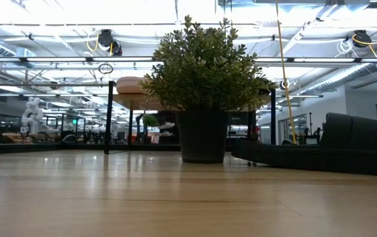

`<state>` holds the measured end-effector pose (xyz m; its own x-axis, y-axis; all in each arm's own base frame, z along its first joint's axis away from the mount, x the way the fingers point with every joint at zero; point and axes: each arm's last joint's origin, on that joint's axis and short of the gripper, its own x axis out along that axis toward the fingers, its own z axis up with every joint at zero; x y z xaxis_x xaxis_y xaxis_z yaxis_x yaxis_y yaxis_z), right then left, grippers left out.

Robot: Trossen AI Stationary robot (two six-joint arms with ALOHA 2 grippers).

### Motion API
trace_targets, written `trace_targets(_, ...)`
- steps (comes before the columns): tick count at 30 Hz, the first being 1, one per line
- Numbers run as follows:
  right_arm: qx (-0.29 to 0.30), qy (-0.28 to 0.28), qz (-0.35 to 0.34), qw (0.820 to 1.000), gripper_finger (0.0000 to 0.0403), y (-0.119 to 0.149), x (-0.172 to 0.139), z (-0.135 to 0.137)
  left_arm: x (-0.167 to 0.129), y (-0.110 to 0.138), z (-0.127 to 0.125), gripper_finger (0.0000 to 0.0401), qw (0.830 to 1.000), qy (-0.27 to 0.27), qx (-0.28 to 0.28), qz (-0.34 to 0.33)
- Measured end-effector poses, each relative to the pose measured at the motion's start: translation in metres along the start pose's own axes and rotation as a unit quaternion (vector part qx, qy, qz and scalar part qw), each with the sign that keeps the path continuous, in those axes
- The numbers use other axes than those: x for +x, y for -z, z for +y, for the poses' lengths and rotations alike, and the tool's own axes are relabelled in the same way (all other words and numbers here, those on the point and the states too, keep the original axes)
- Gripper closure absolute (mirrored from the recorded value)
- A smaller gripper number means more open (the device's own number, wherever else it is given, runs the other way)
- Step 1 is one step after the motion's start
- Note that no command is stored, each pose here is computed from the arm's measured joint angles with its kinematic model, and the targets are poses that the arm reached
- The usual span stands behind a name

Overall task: Pick and place slides into the shelf
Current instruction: Put the black slipper on the shelf

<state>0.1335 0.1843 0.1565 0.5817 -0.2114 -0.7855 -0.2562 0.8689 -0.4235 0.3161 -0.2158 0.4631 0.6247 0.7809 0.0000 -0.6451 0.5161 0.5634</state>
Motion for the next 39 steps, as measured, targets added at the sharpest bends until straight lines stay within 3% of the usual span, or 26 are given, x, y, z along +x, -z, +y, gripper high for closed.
trace_targets(4,0.004,-0.002,0.004,1.000,0.0403,0.002,-0.002,0.002,0.000,0.000,0.000,0.0219,1.000,0.000,-0.005,0.000)
trace_targets(13,0.052,-0.065,0.055,0.995,0.0402,0.006,-0.002,0.005,0.000,0.000,0.000,0.0219,1.000,0.000,-0.006,0.000)
trace_targets(19,0.067,-0.113,0.087,0.988,0.0365,0.005,-0.002,0.007,0.000,0.000,0.000,0.0219,1.000,0.000,-0.007,0.000)
trace_targets(28,0.111,-0.213,0.138,0.961,0.0271,-0.001,0.001,0.005,0.000,0.000,0.000,0.0219,1.000,0.000,-0.006,0.000)
trace_targets(34,0.142,-0.297,0.162,0.930,0.0258,-0.006,-0.007,0.005,0.000,0.000,0.000,0.0219,1.000,0.000,-0.003,0.000)
trace_targets(39,0.178,-0.313,0.153,0.920,0.0258,-0.010,-0.011,0.004,0.000,0.000,0.000,0.0219,1.000,0.000,-0.003,0.000)
